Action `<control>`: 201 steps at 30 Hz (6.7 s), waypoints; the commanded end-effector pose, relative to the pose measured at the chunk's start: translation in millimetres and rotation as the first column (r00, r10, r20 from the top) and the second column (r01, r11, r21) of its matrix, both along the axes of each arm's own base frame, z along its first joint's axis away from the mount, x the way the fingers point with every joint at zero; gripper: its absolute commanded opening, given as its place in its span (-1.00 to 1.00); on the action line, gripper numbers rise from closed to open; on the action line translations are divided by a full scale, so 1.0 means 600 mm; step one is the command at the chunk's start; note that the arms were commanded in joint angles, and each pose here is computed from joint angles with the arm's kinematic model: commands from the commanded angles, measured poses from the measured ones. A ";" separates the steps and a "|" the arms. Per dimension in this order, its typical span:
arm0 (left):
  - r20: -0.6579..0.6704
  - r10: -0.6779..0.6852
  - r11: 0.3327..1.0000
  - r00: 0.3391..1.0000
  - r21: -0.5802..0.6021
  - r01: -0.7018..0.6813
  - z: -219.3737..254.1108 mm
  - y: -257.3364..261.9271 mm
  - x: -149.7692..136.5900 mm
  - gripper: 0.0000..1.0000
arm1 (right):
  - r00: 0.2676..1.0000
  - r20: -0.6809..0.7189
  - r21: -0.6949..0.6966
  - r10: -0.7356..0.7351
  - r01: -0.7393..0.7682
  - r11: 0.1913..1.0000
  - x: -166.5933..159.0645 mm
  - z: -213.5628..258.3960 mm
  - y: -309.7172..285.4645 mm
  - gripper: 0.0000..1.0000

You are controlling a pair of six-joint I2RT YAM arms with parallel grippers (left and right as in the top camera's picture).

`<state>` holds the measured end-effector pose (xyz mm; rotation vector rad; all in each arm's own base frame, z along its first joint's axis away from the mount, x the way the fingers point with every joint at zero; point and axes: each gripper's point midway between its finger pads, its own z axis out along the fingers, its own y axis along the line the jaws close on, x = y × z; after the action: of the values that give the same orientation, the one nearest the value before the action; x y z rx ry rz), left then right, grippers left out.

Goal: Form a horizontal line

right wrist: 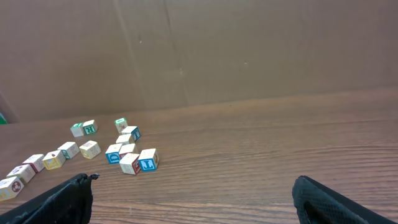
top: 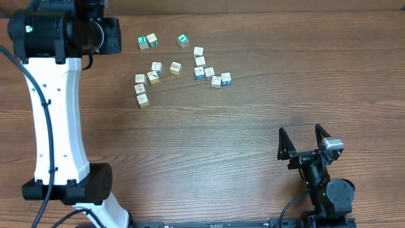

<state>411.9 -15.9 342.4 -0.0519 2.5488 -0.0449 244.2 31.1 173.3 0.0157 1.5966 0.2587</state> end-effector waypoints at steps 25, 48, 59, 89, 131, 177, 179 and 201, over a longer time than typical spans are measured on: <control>-0.632 0.234 0.960 0.739 0.032 -0.277 -0.382 -0.006 -0.097 -0.91 | 1.000 0.003 -0.004 -0.010 0.010 1.000 0.001 -0.003 -0.003 1.00; -0.425 0.242 0.960 0.872 -0.023 -0.278 -0.547 -0.002 -0.028 -0.91 | 1.000 0.003 -0.004 -0.010 0.010 1.000 0.001 -0.003 -0.003 1.00; -0.257 0.241 0.958 0.936 -0.094 -0.272 -0.529 -0.008 0.046 -0.88 | 1.000 0.003 -0.004 -0.010 0.010 1.000 0.001 -0.003 -0.003 1.00; -0.171 0.257 0.959 0.951 -0.080 -0.273 -0.553 0.003 0.091 -0.12 | 1.000 0.003 -0.004 -0.010 0.010 1.000 0.001 -0.003 -0.003 1.00; -0.561 0.141 0.953 0.816 -0.145 -0.265 -0.546 -0.051 -0.048 -0.53 | 1.000 0.003 -0.004 -0.010 0.010 1.000 0.001 -0.003 -0.003 1.00; -0.564 0.193 0.980 0.803 0.067 -0.189 -0.568 -0.132 -0.103 -0.56 | 1.000 0.003 -0.004 -0.010 0.010 1.000 0.001 -0.003 -0.003 1.00; -0.564 0.193 0.980 0.803 0.066 -0.189 -0.571 -0.132 -0.104 -0.56 | 1.000 0.003 -0.004 -0.010 0.010 1.000 0.001 -0.003 -0.003 1.00; -0.561 0.191 0.980 0.805 0.065 -0.188 -0.577 -0.132 -0.104 -0.22 | 1.000 0.003 -0.004 -0.010 0.010 1.000 0.001 -0.003 -0.003 1.00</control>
<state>353.4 -96.7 4.1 -0.3527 3.1157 0.0256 244.2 31.2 173.4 0.0154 1.5962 0.2590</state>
